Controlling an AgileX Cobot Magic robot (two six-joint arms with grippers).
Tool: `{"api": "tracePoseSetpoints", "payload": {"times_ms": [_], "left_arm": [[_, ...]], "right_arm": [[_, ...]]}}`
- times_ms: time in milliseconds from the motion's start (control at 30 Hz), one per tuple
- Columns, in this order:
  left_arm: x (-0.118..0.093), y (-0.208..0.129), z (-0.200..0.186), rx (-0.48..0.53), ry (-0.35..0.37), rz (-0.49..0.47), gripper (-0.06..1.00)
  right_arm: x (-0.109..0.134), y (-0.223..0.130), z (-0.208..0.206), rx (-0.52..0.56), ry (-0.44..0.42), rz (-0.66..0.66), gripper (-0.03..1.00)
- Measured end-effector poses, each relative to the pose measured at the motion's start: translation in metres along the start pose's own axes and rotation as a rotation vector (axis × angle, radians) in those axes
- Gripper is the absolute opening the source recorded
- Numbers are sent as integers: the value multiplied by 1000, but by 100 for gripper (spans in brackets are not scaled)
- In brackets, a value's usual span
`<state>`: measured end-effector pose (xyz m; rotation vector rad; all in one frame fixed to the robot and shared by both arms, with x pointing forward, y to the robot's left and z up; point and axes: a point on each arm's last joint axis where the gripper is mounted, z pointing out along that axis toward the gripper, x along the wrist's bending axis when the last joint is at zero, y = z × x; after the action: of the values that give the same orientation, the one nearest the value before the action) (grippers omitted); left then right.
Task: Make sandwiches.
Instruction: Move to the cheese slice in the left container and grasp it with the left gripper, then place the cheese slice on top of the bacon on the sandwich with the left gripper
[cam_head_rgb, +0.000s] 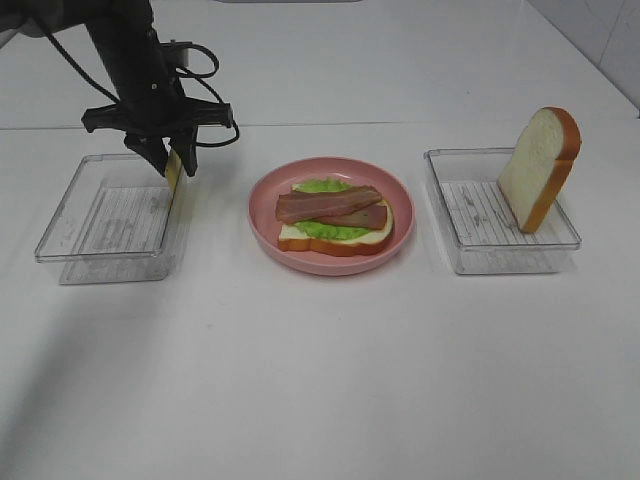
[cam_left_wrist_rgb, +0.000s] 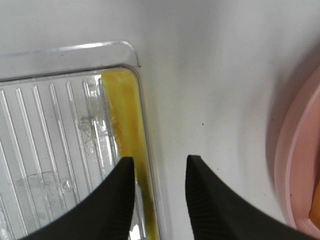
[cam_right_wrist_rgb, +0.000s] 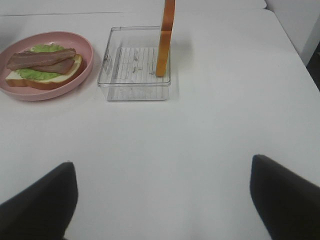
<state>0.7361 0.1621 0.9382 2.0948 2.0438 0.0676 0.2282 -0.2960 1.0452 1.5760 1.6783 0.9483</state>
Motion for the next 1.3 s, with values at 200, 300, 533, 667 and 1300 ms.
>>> {"api": "tracePoseSetpoints", "payload": {"times_ms": [200,300,533,667,1300], "left_arm": [[0,0,0,0,0,0,31],[0,0,0,0,0,0,22],[0,0,0,0,0,0,0],[0,0,-2,-4,-1,10,0],[-67,-15,-114,-169,-274,139,0]], "right_arm": [[0,0,0,0,0,0,85],[0,0,0,0,0,0,85],[0,0,0,0,0,0,85],[0,0,0,0,0,0,85],[0,0,0,0,0,0,85]]}}
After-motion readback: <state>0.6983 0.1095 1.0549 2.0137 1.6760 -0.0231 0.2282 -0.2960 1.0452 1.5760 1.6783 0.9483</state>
